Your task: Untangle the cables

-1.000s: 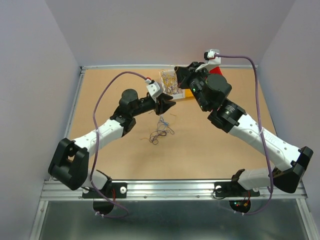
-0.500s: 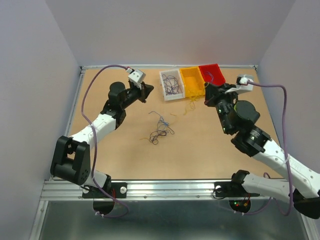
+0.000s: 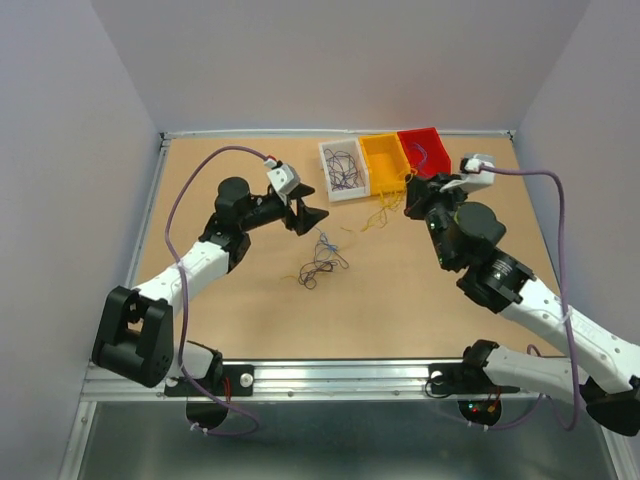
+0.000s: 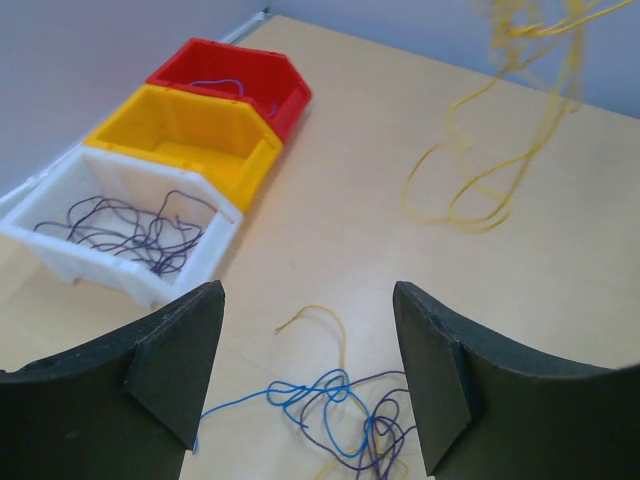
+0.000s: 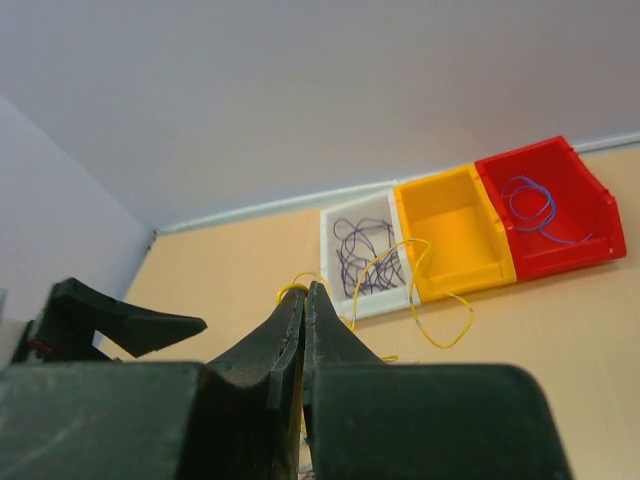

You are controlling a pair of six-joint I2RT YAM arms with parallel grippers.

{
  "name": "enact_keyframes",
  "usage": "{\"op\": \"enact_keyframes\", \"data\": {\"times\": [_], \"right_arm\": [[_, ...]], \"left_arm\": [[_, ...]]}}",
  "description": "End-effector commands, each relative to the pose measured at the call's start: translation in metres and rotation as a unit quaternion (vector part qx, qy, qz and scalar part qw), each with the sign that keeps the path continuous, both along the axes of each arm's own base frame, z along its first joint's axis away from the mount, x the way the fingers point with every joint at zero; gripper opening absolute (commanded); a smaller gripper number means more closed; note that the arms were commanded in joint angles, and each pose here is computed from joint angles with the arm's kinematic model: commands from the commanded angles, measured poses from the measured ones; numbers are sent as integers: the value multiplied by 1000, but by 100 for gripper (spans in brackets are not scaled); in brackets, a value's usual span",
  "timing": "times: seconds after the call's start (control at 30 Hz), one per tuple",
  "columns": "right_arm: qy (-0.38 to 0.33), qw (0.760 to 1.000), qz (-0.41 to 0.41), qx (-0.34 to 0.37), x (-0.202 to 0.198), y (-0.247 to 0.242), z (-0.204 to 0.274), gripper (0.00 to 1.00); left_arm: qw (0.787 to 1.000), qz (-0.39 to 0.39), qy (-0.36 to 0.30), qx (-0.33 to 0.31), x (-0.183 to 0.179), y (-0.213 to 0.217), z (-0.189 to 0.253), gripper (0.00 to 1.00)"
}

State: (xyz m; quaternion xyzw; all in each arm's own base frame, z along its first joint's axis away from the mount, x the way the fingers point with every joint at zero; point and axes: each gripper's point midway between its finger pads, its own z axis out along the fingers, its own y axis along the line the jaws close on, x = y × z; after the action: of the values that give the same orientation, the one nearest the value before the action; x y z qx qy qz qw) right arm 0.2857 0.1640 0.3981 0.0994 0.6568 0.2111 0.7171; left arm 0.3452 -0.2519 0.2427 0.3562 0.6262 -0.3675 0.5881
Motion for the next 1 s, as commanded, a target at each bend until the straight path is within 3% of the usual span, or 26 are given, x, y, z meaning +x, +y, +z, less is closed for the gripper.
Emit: {"op": "enact_keyframes", "data": {"times": [0.0, 0.37, 0.77, 0.97], "right_arm": [[-6, 1000, 30, 7, 5, 21, 19, 1], [-3, 996, 88, 7, 35, 83, 33, 1], [-28, 994, 98, 24, 43, 96, 50, 1], [-30, 994, 100, 23, 44, 98, 50, 1]], "left_arm": [[992, -60, -108, -7, -38, -15, 37, 81], [990, -57, -126, -11, -43, -31, 37, 82], [995, -16, -96, -22, -16, -38, 28, 82], [997, -38, -67, -27, -7, -55, 20, 78]]}}
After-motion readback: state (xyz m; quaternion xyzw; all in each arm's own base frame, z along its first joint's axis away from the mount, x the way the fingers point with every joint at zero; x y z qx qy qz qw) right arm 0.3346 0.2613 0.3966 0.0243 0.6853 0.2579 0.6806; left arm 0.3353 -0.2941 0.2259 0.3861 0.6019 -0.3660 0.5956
